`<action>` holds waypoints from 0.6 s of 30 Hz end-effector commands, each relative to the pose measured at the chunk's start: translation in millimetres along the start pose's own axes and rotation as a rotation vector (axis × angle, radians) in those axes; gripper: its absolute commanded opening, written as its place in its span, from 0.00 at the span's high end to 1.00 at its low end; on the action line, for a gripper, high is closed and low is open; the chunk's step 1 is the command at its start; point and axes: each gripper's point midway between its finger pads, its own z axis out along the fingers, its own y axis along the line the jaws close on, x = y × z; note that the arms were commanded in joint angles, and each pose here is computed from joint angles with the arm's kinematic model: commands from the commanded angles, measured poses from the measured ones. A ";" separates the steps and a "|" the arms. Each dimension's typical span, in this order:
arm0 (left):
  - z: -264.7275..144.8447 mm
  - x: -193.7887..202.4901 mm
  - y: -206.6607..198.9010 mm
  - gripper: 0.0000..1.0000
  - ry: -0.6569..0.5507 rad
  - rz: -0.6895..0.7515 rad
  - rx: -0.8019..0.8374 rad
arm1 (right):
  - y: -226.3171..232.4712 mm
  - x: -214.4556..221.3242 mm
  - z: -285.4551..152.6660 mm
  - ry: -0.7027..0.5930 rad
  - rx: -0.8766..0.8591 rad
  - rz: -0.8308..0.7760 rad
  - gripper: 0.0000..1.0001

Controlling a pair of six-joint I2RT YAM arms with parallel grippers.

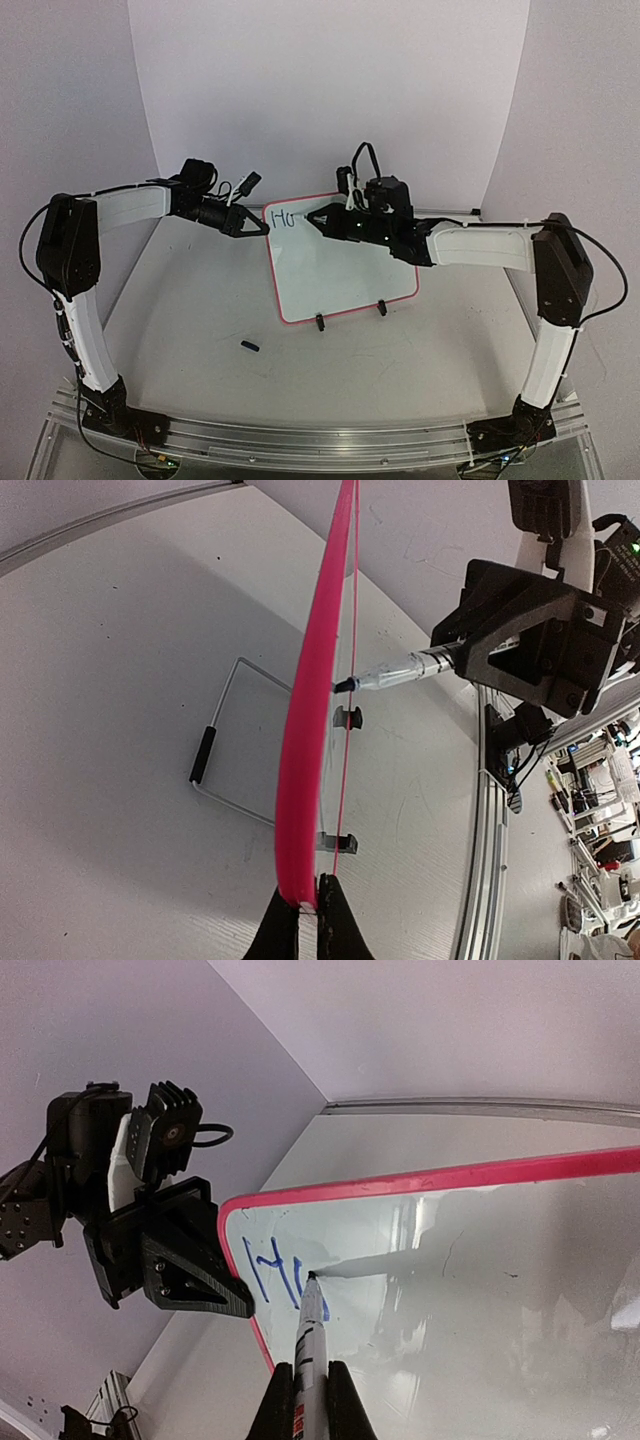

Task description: Write a sentence on the whiteboard

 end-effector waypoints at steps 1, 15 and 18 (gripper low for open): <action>9.7 3.8 -16.8 1.00 0.042 0.051 0.007 | 2.2 -10.3 10.3 -0.027 -0.018 -0.005 1.00; 10.3 5.4 -15.5 1.00 0.046 0.046 0.005 | 28.3 -31.8 -11.1 -0.078 -0.093 -0.019 1.00; 10.2 5.6 -15.3 1.00 0.046 0.048 0.004 | 36.7 -40.9 -24.4 -0.104 -0.106 -0.028 1.00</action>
